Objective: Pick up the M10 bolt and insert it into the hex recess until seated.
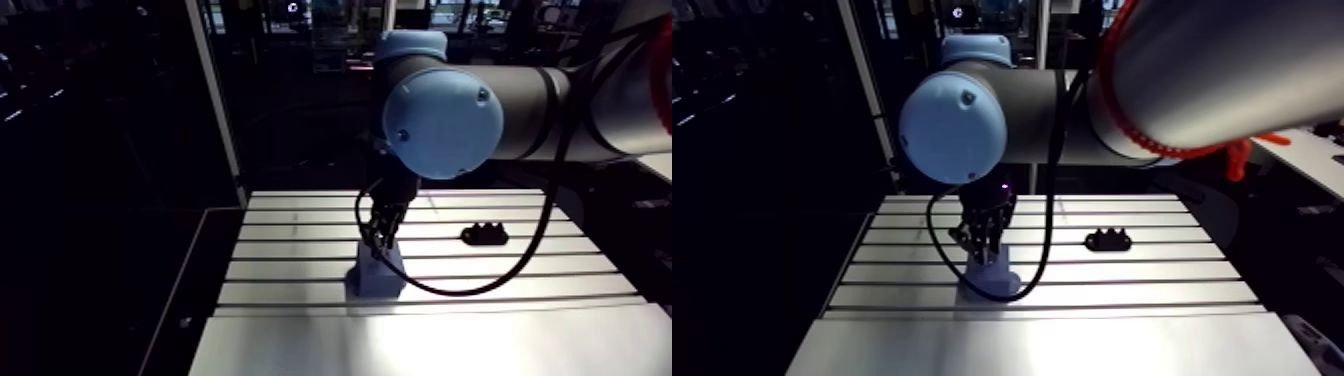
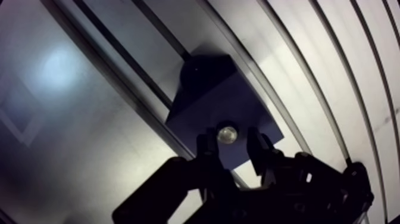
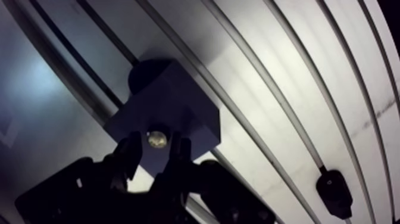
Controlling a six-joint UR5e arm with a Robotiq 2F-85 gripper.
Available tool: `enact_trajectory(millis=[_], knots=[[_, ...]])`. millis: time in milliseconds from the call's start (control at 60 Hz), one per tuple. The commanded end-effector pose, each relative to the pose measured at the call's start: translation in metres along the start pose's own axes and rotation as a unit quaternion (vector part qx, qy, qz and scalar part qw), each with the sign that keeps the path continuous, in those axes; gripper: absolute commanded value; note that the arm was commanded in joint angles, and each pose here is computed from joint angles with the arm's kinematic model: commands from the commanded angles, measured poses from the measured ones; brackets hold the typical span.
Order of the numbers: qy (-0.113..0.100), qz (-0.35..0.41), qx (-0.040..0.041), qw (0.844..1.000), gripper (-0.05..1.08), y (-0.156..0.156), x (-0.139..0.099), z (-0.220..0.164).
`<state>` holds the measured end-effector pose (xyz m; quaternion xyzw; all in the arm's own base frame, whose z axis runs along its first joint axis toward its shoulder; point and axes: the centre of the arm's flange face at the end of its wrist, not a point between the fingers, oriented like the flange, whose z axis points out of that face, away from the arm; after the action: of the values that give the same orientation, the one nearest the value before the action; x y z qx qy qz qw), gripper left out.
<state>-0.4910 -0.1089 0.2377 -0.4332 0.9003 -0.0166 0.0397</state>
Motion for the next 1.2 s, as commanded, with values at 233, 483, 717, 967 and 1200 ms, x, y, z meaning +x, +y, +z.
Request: enact_trajectory(millis=[233,483,717,967,1200], knots=[[-0.002,0.001,0.0022,1.000,0.59,-0.0005,0.0012,0.0030],[-0.003,0.000,0.0041,1.000,0.59,0.0002,0.0014,0.0052],[-0.003,0.001,0.0049,1.000,0.59,0.0013,0.0015,0.0062],[-0.004,0.001,0.0061,1.000,0.60,0.0011,0.0013,0.0075],[-0.004,0.001,0.0061,1.000,0.62,0.0011,0.0013,0.0075]])
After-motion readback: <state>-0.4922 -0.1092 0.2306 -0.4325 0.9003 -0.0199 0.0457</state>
